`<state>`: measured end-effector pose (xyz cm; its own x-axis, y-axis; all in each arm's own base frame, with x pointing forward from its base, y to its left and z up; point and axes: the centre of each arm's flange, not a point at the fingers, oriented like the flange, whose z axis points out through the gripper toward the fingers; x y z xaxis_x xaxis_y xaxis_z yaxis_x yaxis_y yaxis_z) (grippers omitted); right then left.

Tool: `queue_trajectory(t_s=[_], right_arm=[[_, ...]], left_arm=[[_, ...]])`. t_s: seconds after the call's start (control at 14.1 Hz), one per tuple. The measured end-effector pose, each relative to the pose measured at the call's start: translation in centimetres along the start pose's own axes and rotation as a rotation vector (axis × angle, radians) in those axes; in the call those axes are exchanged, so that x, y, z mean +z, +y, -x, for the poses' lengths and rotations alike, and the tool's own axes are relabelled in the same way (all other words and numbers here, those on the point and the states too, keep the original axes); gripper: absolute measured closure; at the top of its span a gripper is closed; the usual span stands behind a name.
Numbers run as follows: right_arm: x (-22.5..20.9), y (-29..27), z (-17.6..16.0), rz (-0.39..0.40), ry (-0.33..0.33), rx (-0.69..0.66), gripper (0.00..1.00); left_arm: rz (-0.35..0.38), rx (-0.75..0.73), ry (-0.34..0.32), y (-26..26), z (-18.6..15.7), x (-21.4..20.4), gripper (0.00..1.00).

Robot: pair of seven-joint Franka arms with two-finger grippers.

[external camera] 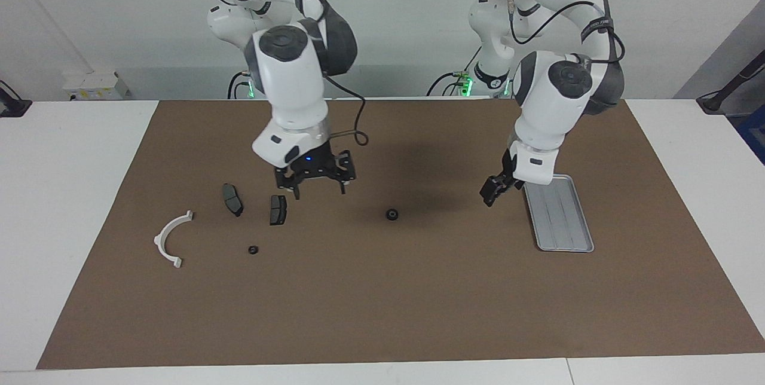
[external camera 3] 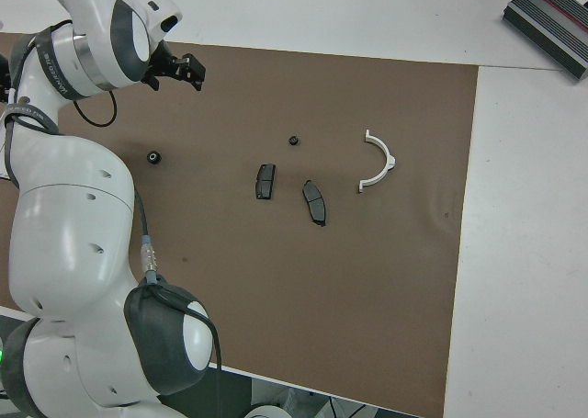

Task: Pick bearing gear from pile to tray

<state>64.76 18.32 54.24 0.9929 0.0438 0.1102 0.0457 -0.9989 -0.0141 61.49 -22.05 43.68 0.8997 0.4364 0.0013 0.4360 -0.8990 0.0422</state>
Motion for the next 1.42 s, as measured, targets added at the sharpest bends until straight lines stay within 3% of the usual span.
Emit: queue_trajectory(t_s=[0.21,0.5,0.85,1.28,1.42], right_arm=[[-1.4,10.2,-1.4,0.017,-0.012,0.064,0.00],[0.6,16.2,-2.5,0.018,-0.010,0.104,0.00],[6.1,17.1,-4.2,-0.001,-0.017,0.122,0.00],[14.0,15.4,-2.6,-0.007,-0.047,0.101,0.00],[15.9,15.3,-2.0,-0.007,-0.047,0.101,0.10]], left_arm=[[-0.023,-0.021,-0.013,5.7,2.7,3.6,0.00],[-0.014,-0.031,-0.009,10.2,7.0,6.0,0.00],[0.007,-0.015,-0.003,14.0,10.3,7.8,0.00],[0.007,0.005,-0.008,16.0,12.7,11.9,0.00],[0.007,0.006,-0.008,16.1,12.8,12.6,0.00]])
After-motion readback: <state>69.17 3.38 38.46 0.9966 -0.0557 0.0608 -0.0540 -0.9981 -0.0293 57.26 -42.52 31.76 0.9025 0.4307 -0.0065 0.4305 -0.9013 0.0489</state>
